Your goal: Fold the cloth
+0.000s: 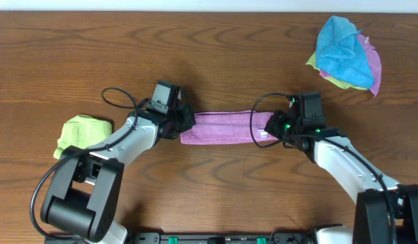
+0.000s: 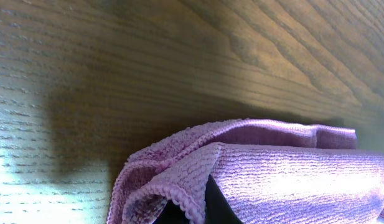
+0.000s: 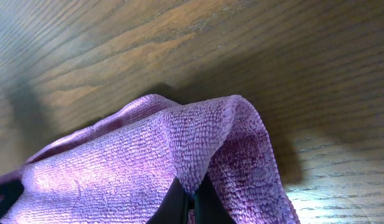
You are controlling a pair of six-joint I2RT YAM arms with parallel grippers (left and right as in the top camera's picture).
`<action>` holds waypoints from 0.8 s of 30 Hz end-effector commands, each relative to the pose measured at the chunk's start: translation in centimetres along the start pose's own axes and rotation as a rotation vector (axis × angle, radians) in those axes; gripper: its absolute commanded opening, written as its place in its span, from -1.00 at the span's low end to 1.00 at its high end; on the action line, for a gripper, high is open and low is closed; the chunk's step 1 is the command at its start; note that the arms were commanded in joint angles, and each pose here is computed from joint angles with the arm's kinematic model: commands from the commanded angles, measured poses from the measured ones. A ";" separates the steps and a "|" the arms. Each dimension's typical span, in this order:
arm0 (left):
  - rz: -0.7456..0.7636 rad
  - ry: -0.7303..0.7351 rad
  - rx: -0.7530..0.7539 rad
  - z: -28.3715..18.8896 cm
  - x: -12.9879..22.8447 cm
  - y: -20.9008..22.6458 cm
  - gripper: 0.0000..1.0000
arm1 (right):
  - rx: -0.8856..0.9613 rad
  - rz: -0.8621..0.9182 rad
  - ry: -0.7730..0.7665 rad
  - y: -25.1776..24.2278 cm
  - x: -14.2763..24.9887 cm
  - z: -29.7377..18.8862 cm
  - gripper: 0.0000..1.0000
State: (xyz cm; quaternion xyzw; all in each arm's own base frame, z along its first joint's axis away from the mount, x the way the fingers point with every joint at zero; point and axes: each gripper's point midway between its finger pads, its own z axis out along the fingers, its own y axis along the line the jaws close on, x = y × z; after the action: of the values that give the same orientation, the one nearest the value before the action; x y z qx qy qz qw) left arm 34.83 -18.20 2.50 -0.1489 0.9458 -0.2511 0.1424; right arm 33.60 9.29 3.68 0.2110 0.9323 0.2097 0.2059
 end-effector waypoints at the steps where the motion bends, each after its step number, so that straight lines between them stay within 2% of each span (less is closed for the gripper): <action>1: 0.009 -0.083 -0.095 -0.2 -2.0 1.8 -0.88 | 0.117 -0.013 -0.099 -2.0 -2.2 -0.3 -0.97; 10: 0.017 -0.111 -0.104 -0.2 -2.6 1.9 -0.88 | 0.163 -0.020 -0.124 -2.8 -2.6 -0.5 -0.98; 15: 0.019 -0.120 -0.100 -0.2 -2.8 1.8 -0.77 | 0.175 -0.020 -0.133 -3.0 -2.8 -0.5 -0.95; 18: 0.019 -0.120 -0.101 -0.2 -2.8 1.8 -0.50 | 0.177 -0.020 -0.135 -3.0 -2.8 -0.6 -0.68; 19: 0.019 -0.119 -0.100 -0.2 -2.8 1.8 -0.36 | 0.177 -0.024 -0.135 -3.0 -2.8 -0.6 -0.60; 22: 0.019 -0.120 -0.100 -0.2 -2.8 1.8 -0.07 | 0.177 -0.028 -0.135 -3.0 -2.8 -0.6 -0.16; 24: 0.019 -0.119 -0.100 -0.2 -2.8 1.8 0.14 | 0.171 -0.033 -0.130 -2.9 -2.7 -0.6 0.06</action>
State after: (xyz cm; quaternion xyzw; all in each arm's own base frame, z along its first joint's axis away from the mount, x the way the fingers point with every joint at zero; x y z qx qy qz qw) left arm 36.35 -16.00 2.32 -0.1598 0.9479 -0.2035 0.1858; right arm 34.12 6.03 3.18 0.2248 0.9362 0.1228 0.2406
